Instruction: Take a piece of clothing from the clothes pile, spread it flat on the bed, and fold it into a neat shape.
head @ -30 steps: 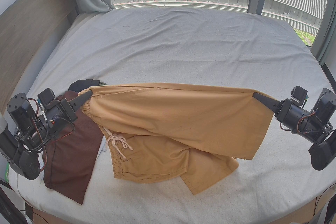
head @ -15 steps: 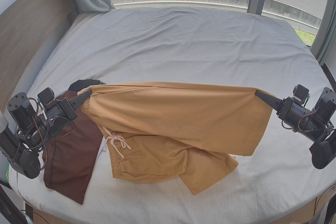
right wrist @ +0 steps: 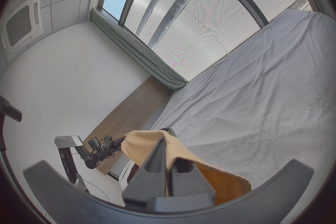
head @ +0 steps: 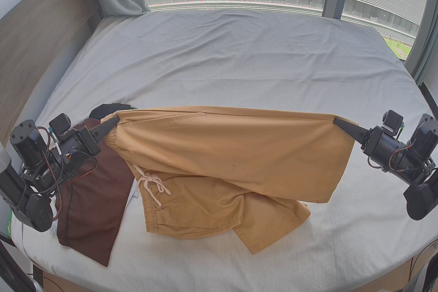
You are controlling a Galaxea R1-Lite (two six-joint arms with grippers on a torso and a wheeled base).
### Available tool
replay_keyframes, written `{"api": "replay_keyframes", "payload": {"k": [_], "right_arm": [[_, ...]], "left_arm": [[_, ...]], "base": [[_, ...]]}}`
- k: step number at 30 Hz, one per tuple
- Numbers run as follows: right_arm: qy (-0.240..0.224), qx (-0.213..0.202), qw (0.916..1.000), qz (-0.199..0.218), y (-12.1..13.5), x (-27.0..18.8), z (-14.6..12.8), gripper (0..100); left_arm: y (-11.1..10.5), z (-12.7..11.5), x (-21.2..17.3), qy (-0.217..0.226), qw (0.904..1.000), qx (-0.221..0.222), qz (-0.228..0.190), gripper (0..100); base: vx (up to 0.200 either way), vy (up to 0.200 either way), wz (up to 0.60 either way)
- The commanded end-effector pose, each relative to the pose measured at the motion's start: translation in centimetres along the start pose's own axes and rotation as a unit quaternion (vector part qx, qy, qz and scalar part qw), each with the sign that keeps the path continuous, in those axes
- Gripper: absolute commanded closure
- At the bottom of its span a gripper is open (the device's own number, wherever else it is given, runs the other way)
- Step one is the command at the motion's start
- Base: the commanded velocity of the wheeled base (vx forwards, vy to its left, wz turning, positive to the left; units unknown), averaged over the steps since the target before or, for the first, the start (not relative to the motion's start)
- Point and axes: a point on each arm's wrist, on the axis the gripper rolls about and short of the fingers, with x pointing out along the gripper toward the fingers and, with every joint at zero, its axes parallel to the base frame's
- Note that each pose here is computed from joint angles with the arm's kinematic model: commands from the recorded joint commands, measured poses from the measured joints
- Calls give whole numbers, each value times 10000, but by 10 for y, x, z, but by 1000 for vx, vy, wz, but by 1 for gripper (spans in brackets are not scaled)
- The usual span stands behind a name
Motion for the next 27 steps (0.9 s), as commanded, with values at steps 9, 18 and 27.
{"api": "replay_keyframes", "payload": {"k": [9,18,27], "right_arm": [[63,2,10000,9,-4,6,-4,100],[-89,-87,9999,27,-14,20,5,100],[-157,-114,9998,-26,-44,44,7,100]], "left_arm": [[5,-8,10,118,9999,-59,-7,100],[17,-14,19,179,9998,-100,60,100],[29,-15,36,100,9999,-64,72,100]], "base": [[0,0,0],[0,0,0],[0,0,0]]}}
